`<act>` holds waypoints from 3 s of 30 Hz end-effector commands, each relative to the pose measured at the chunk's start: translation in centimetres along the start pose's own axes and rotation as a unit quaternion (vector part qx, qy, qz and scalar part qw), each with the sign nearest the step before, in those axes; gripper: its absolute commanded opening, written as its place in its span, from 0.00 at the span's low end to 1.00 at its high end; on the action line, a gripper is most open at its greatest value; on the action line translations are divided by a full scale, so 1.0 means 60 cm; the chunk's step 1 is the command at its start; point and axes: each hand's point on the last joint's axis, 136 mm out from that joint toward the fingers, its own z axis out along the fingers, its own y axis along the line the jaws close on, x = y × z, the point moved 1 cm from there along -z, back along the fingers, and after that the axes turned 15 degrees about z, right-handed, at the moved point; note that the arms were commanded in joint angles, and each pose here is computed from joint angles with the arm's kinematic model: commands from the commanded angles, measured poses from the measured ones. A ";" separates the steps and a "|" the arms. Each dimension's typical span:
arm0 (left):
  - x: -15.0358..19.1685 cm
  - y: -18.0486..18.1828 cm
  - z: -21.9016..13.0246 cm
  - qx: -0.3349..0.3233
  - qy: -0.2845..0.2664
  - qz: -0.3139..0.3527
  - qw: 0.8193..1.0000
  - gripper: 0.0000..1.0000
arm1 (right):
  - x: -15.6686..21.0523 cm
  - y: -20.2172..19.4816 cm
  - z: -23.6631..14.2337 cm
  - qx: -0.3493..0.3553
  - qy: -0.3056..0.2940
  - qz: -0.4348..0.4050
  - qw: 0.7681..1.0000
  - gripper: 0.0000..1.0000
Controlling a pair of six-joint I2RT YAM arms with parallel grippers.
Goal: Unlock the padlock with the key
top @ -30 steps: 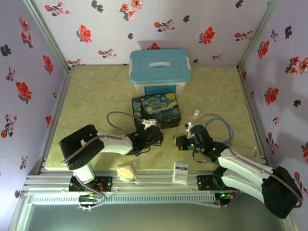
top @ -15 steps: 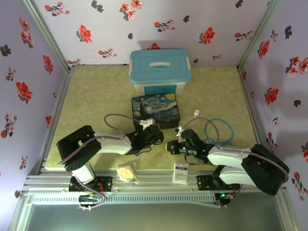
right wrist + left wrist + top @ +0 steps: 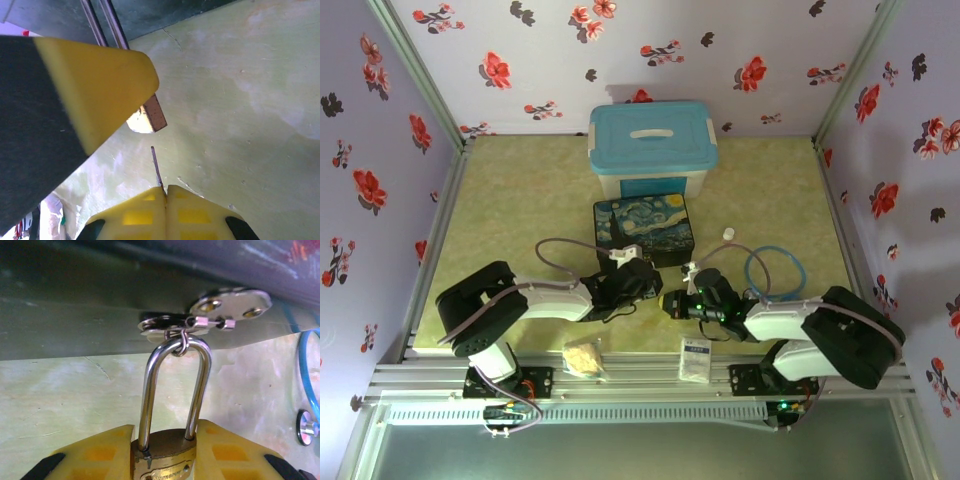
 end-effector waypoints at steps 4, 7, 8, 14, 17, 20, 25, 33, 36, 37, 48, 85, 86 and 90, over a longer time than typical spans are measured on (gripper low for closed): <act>-0.038 -0.036 -0.018 0.044 -0.041 -0.023 0.998 0.10 | -0.010 0.009 0.004 -0.028 -0.024 0.016 0.999 0.00; -0.034 -0.033 -0.015 0.043 -0.040 -0.026 0.998 0.10 | -0.013 0.014 0.000 -0.035 -0.030 0.010 0.999 0.00; -0.033 -0.032 -0.015 0.044 -0.040 -0.028 0.998 0.10 | -0.013 0.014 -0.001 -0.034 -0.031 0.007 0.999 0.00; -0.035 -0.036 -0.017 0.050 -0.041 -0.030 0.997 0.09 | -0.023 0.012 -0.009 -0.020 -0.046 0.001 0.999 0.00; -0.037 -0.036 -0.020 0.049 -0.042 -0.025 0.998 0.09 | -0.031 0.015 -0.013 -0.029 -0.056 0.006 0.998 0.00; -0.036 -0.035 -0.020 0.053 -0.044 -0.033 0.997 0.09 | -0.035 0.015 -0.012 -0.025 -0.056 0.004 0.998 0.00; -0.036 -0.040 -0.021 0.057 -0.045 -0.038 0.997 0.09 | -0.051 0.019 -0.019 -0.055 -0.082 0.026 0.995 0.00; -0.036 -0.047 -0.022 0.081 -0.049 -0.065 0.993 0.08 | -0.060 0.044 -0.024 -0.112 -0.102 0.032 0.988 0.00; -0.035 -0.046 -0.022 0.080 -0.049 -0.065 0.993 0.08 | -0.058 0.041 -0.026 -0.112 -0.103 0.026 0.988 0.00; -0.035 -0.045 -0.022 0.079 -0.048 -0.065 0.994 0.09 | -0.058 0.040 -0.027 -0.111 -0.105 0.024 0.988 0.00; -0.037 -0.060 -0.022 0.104 -0.046 -0.084 0.990 0.08 | -0.073 0.031 -0.032 -0.084 -0.138 -0.001 0.987 0.00; -0.017 -0.050 -0.015 0.158 -0.074 -0.112 0.978 0.00 | -0.089 0.038 -0.022 -0.175 -0.079 0.138 0.972 0.00; -0.016 -0.050 -0.016 0.161 -0.074 -0.112 0.978 0.00 | -0.091 0.034 -0.022 -0.173 -0.077 0.141 0.972 0.00; -0.010 -0.049 -0.015 0.166 -0.072 -0.109 0.977 0.00 | -0.092 0.030 -0.011 -0.173 -0.052 0.150 0.972 0.00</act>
